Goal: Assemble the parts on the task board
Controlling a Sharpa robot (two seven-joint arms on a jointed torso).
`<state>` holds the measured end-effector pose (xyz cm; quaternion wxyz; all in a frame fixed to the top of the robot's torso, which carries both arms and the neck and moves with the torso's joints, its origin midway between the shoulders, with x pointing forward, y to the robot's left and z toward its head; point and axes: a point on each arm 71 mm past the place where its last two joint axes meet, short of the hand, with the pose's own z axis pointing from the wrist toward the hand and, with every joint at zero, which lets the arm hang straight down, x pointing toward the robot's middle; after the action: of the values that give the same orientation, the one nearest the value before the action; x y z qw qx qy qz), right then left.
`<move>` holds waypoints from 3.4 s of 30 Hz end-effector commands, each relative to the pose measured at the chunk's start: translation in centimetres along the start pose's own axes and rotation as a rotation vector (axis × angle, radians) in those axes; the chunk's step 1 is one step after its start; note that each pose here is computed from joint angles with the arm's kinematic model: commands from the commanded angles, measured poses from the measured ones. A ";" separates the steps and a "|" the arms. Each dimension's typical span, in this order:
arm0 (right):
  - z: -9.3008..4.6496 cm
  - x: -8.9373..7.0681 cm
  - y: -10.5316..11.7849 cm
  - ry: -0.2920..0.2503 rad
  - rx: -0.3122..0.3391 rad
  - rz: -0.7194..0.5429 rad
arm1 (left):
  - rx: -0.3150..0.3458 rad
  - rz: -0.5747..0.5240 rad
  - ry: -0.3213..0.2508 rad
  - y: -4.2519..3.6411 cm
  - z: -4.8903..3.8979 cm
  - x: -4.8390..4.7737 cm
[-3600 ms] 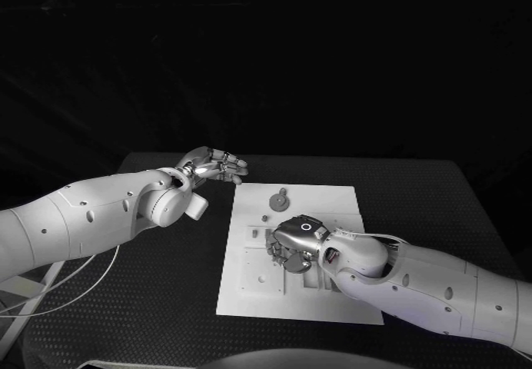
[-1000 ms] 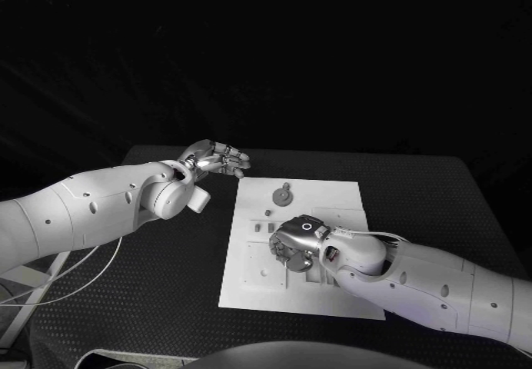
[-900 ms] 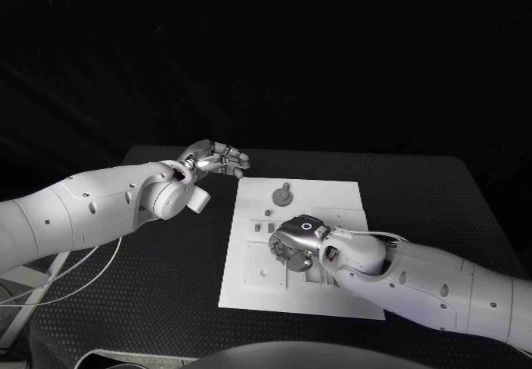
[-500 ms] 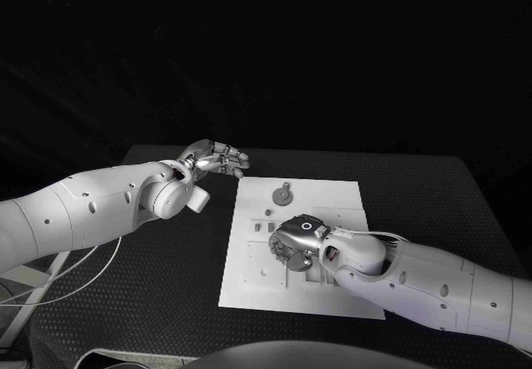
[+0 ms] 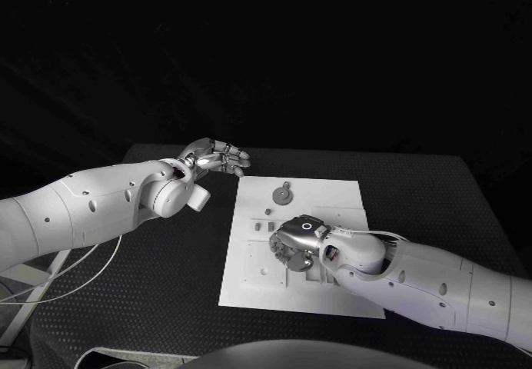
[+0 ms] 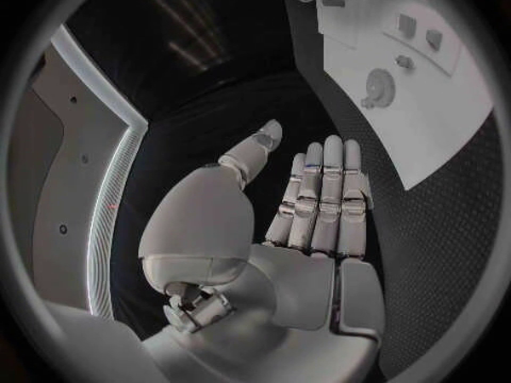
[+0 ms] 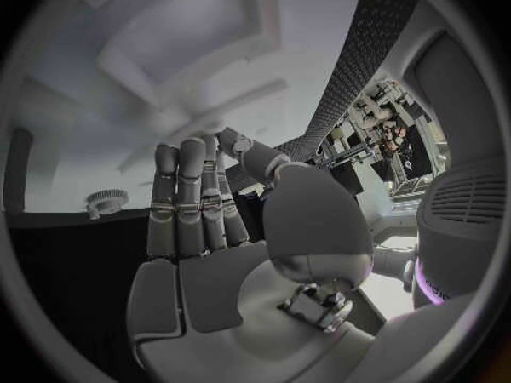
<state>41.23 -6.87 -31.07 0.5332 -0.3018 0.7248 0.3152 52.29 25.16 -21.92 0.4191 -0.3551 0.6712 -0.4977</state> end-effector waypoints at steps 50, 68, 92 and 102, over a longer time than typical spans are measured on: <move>-7.2 -6.4 -10.1 0.044 0.227 -0.024 | 0.020 -0.007 0.011 -0.08 -0.10 -0.59; -6.6 -4.4 -10.3 0.052 0.233 -0.025 | 0.012 -0.005 0.006 0.01 -0.12 -0.73; -6.1 -3.9 -9.5 0.058 0.209 -0.015 | 0.010 -0.006 0.008 0.03 -0.09 -0.69; -6.1 -4.0 -9.6 0.041 0.231 -0.059 | 0.010 -0.005 0.006 0.04 -0.11 -0.75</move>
<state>46.10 -17.28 -27.15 0.5493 -0.2557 0.7649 0.2186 52.48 26.09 -21.94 0.4215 -0.3562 0.6706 -0.4957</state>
